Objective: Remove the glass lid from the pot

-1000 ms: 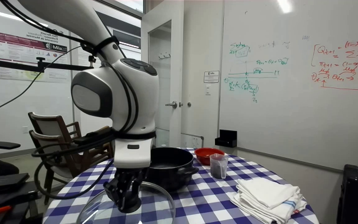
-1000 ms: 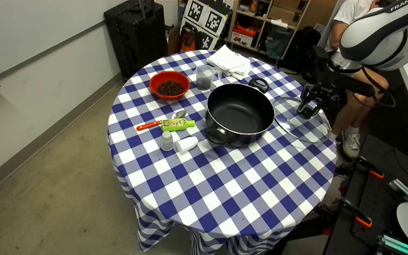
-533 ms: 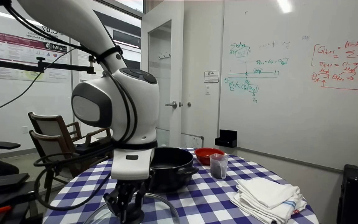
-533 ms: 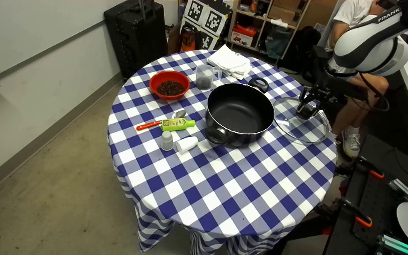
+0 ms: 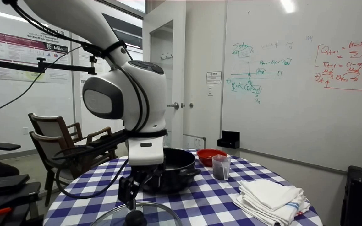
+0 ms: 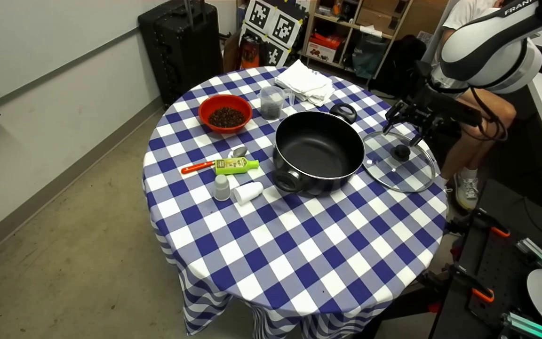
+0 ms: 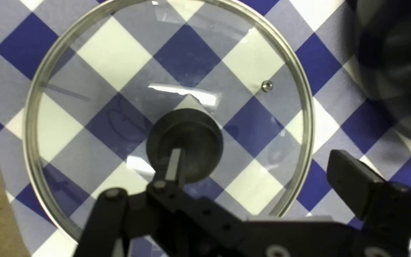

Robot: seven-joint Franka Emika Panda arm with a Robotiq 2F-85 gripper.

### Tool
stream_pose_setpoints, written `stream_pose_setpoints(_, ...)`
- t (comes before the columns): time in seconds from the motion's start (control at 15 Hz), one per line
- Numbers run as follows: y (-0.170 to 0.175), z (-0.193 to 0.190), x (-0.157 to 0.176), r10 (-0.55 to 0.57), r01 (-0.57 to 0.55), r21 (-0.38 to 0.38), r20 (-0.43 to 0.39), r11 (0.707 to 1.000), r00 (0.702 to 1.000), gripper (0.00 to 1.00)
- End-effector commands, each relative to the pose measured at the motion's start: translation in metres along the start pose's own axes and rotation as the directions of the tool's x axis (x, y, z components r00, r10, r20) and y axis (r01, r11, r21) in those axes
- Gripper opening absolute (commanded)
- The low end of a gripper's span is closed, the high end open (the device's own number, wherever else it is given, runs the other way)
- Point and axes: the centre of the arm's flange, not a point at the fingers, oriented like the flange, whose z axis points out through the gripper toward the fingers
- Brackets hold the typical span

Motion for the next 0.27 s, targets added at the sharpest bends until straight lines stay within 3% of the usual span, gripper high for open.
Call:
stream_pose_setpoints(0.0, -0.0042, -0.0028, -0.0023, -0.009, 0.009, 0.010, -0.001, 1.000, 1.000, 1.00)
stream_pose_setpoints(0.2, -0.0065, -0.0066, -0.0034, -0.019, 0.019, 0.018, -0.005, 1.000, 1.000, 1.00)
